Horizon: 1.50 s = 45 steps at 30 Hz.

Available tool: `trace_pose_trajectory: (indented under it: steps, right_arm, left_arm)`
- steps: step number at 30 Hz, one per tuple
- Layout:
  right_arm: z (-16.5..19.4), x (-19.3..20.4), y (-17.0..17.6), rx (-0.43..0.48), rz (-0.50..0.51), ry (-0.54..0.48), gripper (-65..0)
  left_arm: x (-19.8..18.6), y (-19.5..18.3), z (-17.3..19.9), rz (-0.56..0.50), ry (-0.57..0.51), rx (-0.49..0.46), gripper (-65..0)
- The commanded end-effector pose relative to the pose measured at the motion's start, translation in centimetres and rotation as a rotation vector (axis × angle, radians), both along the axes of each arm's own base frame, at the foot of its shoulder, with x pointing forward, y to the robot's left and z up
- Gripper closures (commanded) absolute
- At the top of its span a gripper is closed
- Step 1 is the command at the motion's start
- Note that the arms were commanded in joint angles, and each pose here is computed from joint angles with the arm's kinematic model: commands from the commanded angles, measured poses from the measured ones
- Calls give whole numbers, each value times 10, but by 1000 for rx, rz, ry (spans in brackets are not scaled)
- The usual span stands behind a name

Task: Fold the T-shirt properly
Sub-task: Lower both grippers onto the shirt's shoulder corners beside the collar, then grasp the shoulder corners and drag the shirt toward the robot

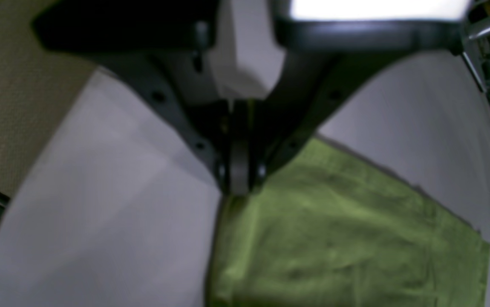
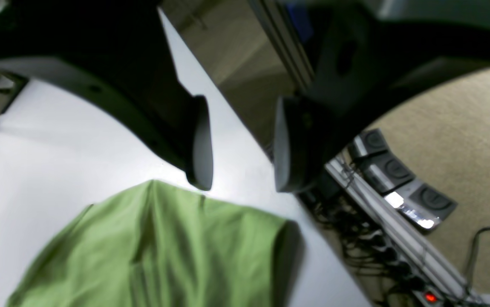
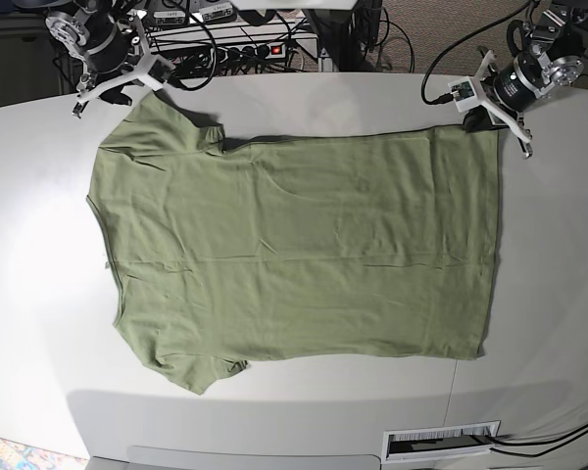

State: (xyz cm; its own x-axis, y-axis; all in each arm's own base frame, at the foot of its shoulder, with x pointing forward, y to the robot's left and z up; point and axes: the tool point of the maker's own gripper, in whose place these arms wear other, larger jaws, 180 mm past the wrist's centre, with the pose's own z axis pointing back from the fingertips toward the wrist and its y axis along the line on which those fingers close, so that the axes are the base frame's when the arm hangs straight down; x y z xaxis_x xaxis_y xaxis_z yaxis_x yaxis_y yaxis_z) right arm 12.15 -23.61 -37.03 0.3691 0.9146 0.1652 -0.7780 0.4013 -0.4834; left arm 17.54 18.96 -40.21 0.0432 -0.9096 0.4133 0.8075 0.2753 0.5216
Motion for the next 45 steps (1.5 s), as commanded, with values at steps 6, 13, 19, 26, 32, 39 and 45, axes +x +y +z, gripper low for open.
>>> trace_pose_trajectory:
  steps: [6,13,19,26,32,39,45]
  right_arm:
    - [8,18,11,76,3,-55,-249]
    - [8,22,22,149,-36,-67,-249]
    - [5,19,28,172,-51,-63,-249]
    - [-16,23,7,132,-92,-39,-249]
    - [-25,26,-4,112,-115,-29,-246]
    - [-17,28,-2,96,-128,-31,0]
    - [4,26,11,87,-107,-48,0]
  left_arm:
    - [2,0,5,-13,-12,1,0]
    - [2,0,5,-12,-12,1,0]
    - [3,0,6,-13,-15,0,0]
    - [3,-1,6,-16,-16,-4,0]
    - [3,-1,6,-16,-17,-5,0]
    - [3,-1,6,-16,-16,-3,0]
    - [-10,2,9,-26,8,41,0]
